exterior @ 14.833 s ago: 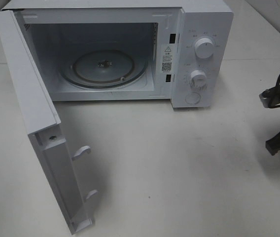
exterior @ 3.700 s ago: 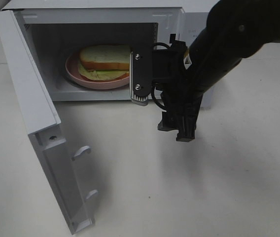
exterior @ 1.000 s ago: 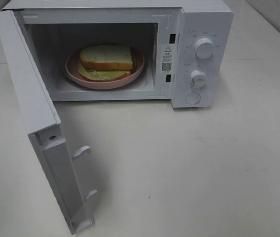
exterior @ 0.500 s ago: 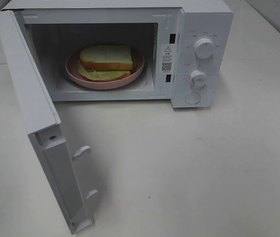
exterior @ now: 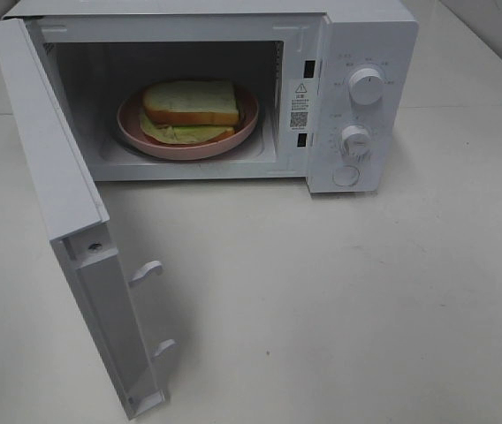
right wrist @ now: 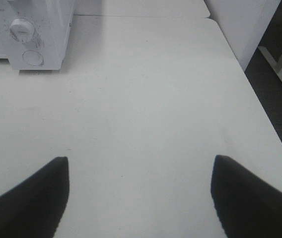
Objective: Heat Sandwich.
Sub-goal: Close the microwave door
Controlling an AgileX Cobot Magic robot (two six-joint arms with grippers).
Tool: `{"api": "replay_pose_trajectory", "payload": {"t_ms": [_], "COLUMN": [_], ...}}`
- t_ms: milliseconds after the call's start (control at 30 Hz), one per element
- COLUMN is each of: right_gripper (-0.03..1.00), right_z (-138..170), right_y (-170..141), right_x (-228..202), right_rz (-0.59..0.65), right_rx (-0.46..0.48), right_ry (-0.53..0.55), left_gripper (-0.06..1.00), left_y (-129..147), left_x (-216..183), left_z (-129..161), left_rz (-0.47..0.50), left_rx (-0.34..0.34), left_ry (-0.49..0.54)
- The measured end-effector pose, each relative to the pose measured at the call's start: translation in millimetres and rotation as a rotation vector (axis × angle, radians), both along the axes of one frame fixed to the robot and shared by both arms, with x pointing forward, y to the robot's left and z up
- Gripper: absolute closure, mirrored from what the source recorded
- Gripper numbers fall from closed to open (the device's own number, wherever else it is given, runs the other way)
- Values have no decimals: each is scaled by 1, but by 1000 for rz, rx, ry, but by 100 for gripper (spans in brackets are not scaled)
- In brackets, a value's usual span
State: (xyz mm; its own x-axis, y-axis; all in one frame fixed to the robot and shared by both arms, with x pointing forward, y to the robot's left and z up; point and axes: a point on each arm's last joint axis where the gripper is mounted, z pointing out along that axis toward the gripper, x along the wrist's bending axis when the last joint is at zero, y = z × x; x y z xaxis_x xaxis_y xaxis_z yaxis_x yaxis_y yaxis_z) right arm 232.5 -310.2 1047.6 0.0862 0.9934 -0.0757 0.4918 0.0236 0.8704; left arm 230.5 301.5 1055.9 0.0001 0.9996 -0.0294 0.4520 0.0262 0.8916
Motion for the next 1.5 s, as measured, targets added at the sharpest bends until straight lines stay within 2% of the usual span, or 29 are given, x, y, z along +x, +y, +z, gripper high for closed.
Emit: {"api": "replay_pose_trajectory", "payload": {"t_ms": [1500], "right_gripper": [21], "right_z": [0], "right_y": [0], "right_x": [0], "right_rz": [0], "right_rx": [0], "right_ry": [0], "left_gripper": [-3], "left_y": [0], "left_x": [0], "left_z": [0], "left_rz": [0], "left_rx": [0], "left_ry": [0]}}
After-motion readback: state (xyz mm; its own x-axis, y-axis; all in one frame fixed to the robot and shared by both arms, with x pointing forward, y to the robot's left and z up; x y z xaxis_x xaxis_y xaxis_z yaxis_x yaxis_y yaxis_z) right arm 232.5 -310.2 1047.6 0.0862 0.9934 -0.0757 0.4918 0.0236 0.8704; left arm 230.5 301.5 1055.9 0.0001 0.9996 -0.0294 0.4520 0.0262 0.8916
